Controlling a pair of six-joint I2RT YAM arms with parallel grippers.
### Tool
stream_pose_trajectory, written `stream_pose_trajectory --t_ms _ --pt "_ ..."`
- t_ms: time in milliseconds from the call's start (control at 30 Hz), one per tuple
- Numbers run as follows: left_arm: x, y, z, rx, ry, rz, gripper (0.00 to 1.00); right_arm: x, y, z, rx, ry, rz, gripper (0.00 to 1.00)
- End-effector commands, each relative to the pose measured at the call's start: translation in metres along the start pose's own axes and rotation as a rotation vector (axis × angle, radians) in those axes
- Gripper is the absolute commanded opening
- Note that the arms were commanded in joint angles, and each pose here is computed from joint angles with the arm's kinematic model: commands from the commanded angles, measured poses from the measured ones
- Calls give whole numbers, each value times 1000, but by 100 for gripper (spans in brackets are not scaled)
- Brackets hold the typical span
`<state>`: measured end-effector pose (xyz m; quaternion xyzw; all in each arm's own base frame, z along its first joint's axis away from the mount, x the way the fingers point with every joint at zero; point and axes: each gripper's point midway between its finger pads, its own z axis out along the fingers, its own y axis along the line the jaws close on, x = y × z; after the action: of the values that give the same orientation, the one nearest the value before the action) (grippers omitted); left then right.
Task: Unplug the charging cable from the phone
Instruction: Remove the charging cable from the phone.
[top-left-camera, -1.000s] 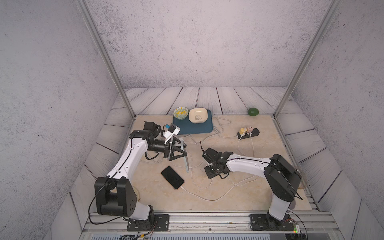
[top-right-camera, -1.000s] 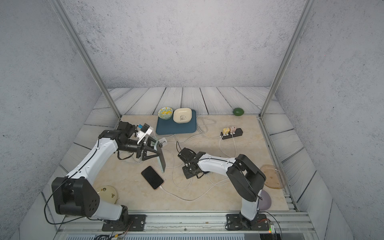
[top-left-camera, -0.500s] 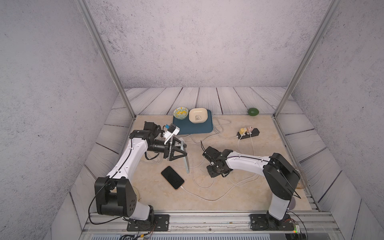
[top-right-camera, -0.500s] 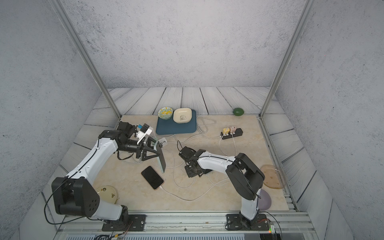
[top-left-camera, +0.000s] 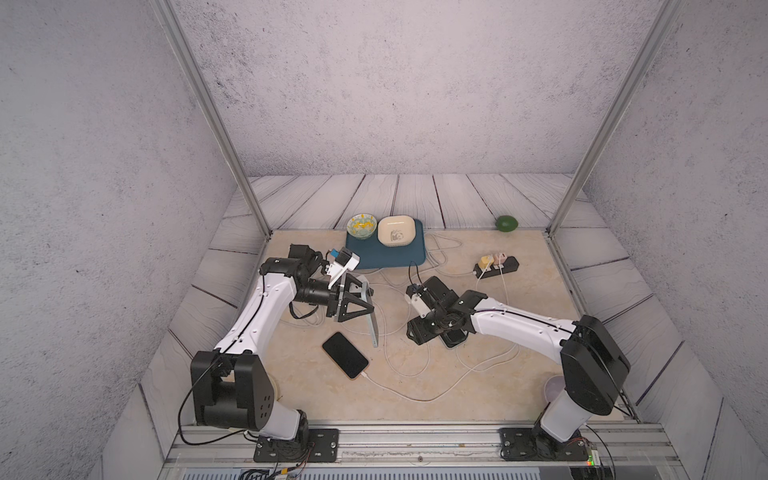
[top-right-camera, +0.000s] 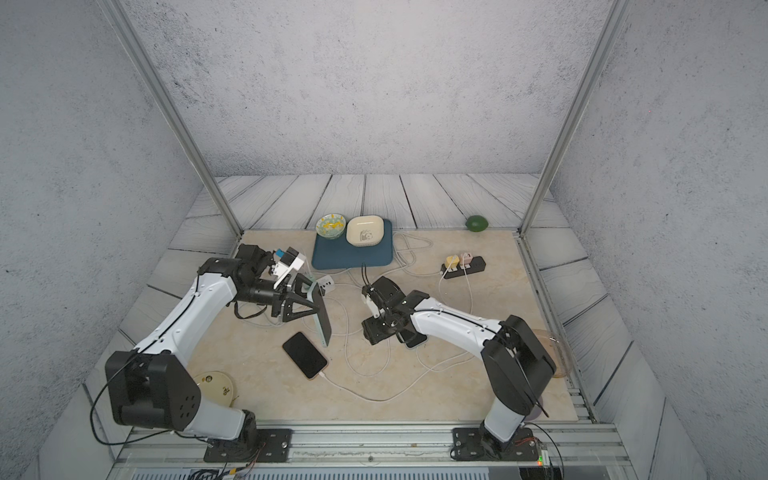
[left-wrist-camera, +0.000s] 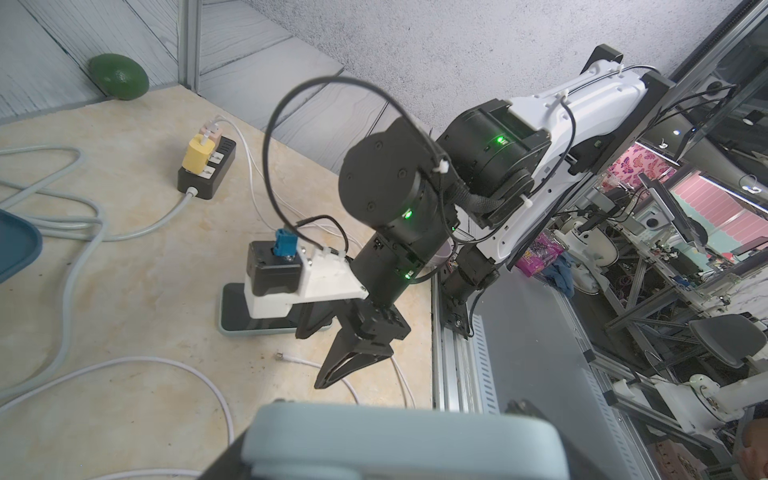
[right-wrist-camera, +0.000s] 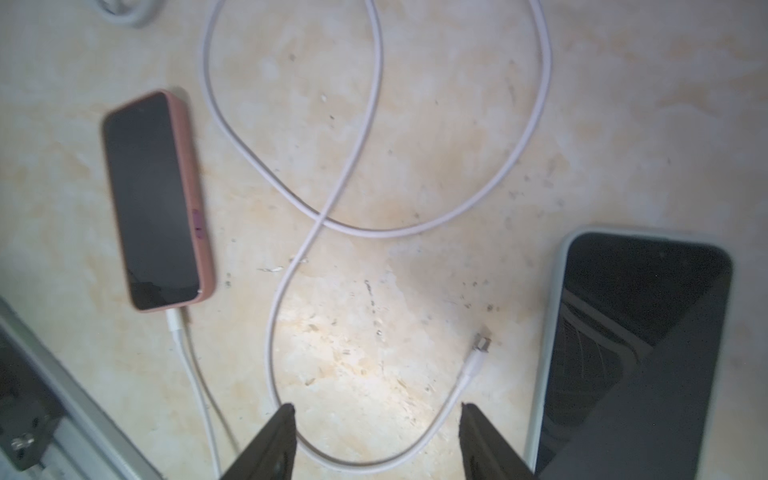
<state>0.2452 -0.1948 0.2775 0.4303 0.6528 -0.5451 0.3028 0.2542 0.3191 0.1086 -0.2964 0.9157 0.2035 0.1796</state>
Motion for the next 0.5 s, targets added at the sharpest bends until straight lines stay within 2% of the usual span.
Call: stream_pose_trajectory --t_ms 0,233,467 --pt "-14 -11 -4 42 -52 20 21 -22 30 -22 -147 -95 -99 70" --pt "-13 -16 -4 58 -48 30 21 -44 60 -57 -297 -252 -202 81" --pt "-13 -20 -4 63 -49 49 21 -50 88 -79 -453 -334 -288 89"
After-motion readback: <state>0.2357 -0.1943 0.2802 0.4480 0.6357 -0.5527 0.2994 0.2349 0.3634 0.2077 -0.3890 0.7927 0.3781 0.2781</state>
